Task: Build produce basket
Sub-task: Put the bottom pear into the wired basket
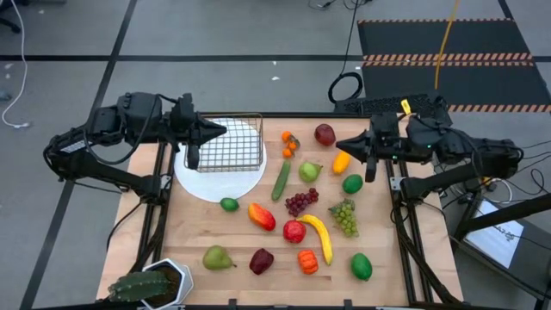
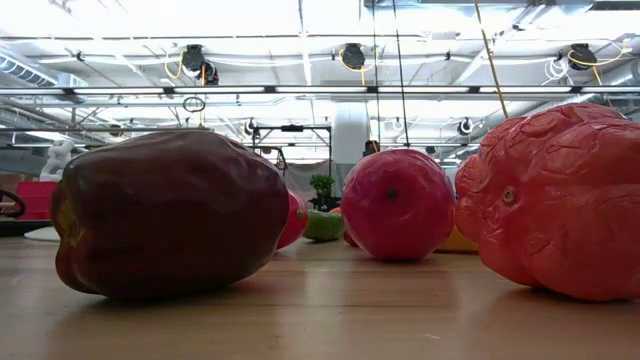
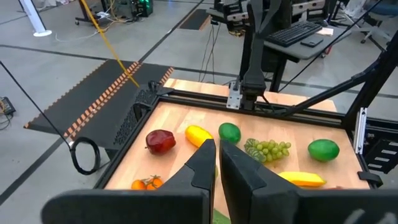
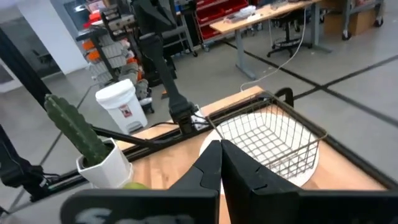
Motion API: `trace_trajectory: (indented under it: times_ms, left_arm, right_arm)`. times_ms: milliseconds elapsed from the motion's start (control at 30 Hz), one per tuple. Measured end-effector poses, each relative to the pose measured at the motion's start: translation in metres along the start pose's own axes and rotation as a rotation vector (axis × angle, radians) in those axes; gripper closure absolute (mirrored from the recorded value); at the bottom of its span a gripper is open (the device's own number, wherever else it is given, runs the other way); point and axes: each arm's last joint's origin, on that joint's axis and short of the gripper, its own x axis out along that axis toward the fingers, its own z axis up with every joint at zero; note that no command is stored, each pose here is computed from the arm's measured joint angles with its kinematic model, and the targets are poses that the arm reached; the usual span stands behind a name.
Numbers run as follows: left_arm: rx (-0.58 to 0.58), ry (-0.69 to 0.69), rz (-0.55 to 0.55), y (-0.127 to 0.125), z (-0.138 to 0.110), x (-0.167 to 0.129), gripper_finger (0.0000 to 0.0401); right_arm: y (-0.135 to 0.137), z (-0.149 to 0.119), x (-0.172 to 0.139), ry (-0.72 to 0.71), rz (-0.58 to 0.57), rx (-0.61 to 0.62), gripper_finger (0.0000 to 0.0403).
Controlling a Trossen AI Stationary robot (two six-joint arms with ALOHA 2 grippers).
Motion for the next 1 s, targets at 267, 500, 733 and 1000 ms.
trace_trajectory:
  times_ms: [267, 500, 733, 1000]
  left_arm:
    - [-0.061, 0.028, -0.015, 0.000, -0.003, 0.000, 0.0375]
    - [-0.206, 0.044, -0.058, -0.009, -0.004, 0.000, 0.0375]
    - [-0.287, 0.121, -0.113, -0.042, -0.011, 0.012, 0.0375]
    - [-0.273, 0.322, -0.180, -0.100, -0.034, 0.044, 0.0375]
  right_arm:
    - [0.002, -0.003, 0.007, 0.043, 0.040, 0.065, 0.0403]
    - [0.000, -0.001, 0.002, 0.025, 0.039, 0.044, 0.0403]
    - [-0.002, -0.002, -0.009, 0.042, 0.049, 0.090, 0.0403]
    - [-0.003, -0.008, -0.021, 0.151, 0.164, 0.114, 0.0403]
